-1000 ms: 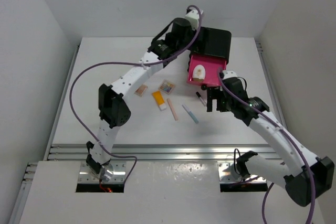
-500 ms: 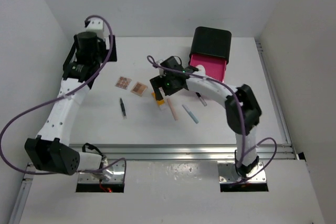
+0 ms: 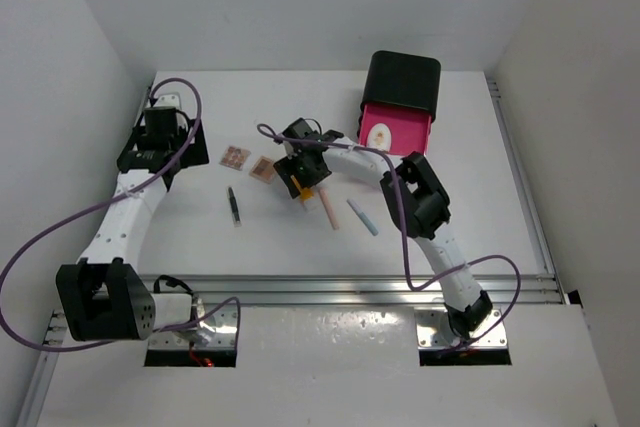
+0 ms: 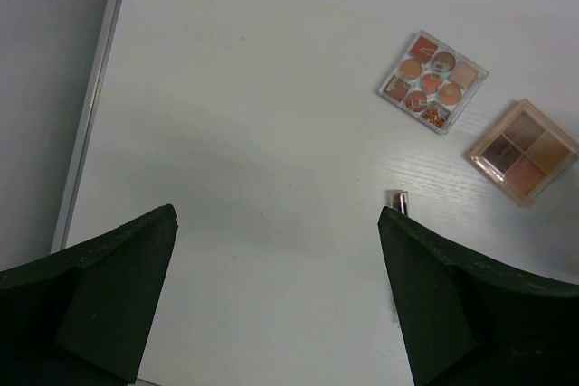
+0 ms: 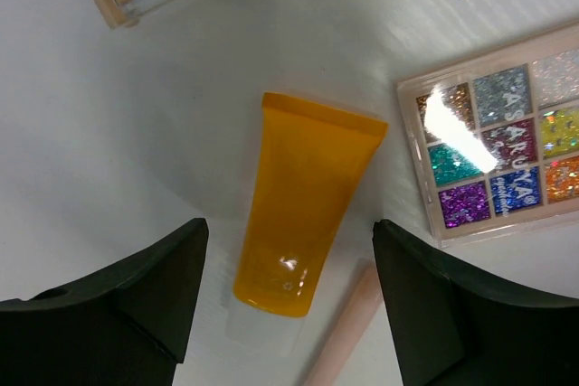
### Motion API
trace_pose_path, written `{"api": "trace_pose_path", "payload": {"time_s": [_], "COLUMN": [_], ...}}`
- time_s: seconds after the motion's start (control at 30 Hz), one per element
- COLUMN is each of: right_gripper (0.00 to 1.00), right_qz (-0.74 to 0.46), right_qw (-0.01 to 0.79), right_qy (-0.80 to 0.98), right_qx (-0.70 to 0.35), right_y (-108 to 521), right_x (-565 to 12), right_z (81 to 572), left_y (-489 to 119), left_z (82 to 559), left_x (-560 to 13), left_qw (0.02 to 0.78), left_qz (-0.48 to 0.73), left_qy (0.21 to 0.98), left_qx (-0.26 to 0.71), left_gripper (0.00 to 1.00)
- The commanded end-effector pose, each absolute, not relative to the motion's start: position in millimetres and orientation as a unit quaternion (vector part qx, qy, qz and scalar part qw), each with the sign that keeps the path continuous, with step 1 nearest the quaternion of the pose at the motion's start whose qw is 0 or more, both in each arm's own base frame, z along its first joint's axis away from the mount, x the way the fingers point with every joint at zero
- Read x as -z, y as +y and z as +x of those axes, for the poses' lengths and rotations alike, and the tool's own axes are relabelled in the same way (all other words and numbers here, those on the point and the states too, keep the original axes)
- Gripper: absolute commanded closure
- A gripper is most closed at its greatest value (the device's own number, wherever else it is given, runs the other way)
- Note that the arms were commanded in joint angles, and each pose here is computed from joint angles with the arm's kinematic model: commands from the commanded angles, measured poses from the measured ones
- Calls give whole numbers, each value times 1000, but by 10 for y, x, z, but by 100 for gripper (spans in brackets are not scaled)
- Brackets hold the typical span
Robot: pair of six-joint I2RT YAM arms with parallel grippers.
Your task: Organize the makeup
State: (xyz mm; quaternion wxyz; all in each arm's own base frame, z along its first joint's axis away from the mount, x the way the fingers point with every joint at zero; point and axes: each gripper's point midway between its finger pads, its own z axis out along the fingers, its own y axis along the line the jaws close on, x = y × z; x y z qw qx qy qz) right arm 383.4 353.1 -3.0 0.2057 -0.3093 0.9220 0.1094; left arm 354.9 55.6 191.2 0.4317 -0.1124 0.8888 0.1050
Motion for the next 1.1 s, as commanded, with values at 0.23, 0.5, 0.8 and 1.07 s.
{"api": "trace_pose_path", "payload": {"time_s": [0.23, 0.5, 0.8, 1.07], "right_gripper": [52, 85, 91, 95], "right_qz": [-308, -272, -227, -91], "right_qw": [183, 221, 364, 480], "right_qy": [926, 924, 846, 850], "right_qx": [-117, -151, -315, -199], "right_y": [3627, 3799, 4198, 2762], "right_x": [160, -185, -1873, -2554], "right_z": [3689, 3887, 4210, 4604], "left_y": [545, 500, 403, 342], "left_z": [3529, 3530, 3384, 3357], "left_x": [-2060, -2085, -1718, -1659], "left_qw": [468, 472, 430, 422], "left_qz": [-116, -111, -87, -89], "left_qy": [871, 871, 896, 901], "left_qx": [-94, -82, -64, -47], "left_gripper": [0, 0, 0, 0]}}
